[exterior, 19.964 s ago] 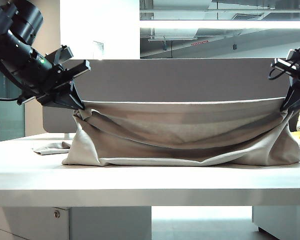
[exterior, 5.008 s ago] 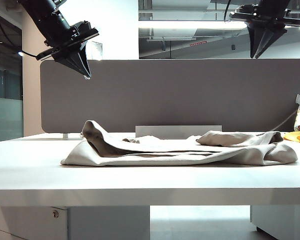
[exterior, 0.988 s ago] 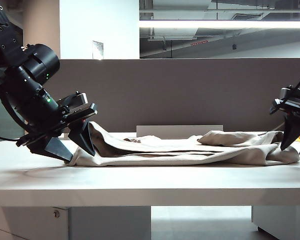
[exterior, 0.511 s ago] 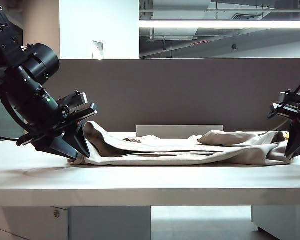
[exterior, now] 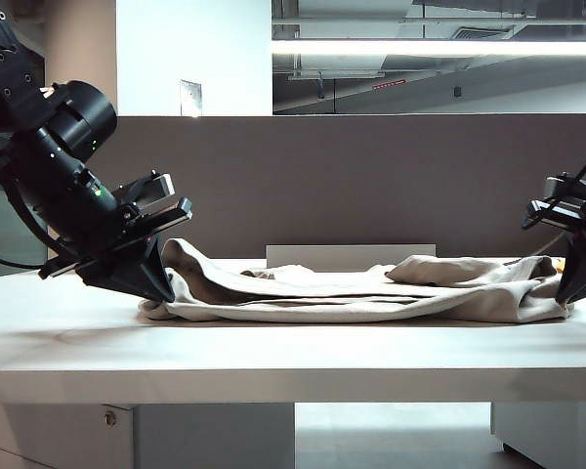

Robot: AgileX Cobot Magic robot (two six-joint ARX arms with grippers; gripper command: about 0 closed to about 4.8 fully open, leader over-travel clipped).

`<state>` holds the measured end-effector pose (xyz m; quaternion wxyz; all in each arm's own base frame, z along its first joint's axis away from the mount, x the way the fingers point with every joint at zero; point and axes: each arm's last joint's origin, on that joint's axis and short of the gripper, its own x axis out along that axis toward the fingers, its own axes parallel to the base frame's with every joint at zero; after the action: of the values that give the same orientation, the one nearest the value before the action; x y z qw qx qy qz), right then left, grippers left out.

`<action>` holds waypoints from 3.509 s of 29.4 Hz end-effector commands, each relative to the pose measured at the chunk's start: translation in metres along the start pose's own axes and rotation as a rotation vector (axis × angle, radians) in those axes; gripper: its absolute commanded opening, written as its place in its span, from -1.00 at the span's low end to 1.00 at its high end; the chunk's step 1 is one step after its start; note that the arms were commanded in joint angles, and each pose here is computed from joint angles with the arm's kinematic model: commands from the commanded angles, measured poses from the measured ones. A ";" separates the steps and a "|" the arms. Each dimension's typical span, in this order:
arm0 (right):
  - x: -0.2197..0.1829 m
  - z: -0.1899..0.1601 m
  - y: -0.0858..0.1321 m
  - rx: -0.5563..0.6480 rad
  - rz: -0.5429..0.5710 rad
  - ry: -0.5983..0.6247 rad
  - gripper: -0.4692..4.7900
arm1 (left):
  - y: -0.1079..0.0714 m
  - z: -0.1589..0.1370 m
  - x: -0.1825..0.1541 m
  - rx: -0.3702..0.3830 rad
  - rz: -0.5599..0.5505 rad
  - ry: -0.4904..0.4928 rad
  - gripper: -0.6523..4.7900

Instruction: Fold the bottom side of the T-shirt horizontally towards the center, about one-third of the way, then fold the sleeve back towards the center, creating a straight line along the edge of the T-shirt, and finally fold the bottom of the T-shirt up towards the top, creating a neat rectangle.

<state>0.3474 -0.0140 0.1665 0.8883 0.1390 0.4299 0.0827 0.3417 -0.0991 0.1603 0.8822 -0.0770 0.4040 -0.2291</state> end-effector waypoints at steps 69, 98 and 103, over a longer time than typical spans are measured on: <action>0.018 0.166 0.008 -0.090 0.036 -0.345 -0.84 | 0.022 0.192 0.037 0.254 0.173 -0.301 -0.78; 0.048 0.191 0.000 -0.116 0.013 -0.414 -0.84 | 0.033 0.210 0.069 0.282 0.198 -0.406 -0.78; 0.060 0.191 -0.004 -0.120 0.013 -0.415 -0.84 | 0.036 0.205 0.078 0.279 0.198 -0.391 -0.78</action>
<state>0.5324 -0.0360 0.2282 0.9582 0.1092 0.2511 0.0829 0.5510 -0.1130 0.2279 0.9611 0.0404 0.2078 -0.1771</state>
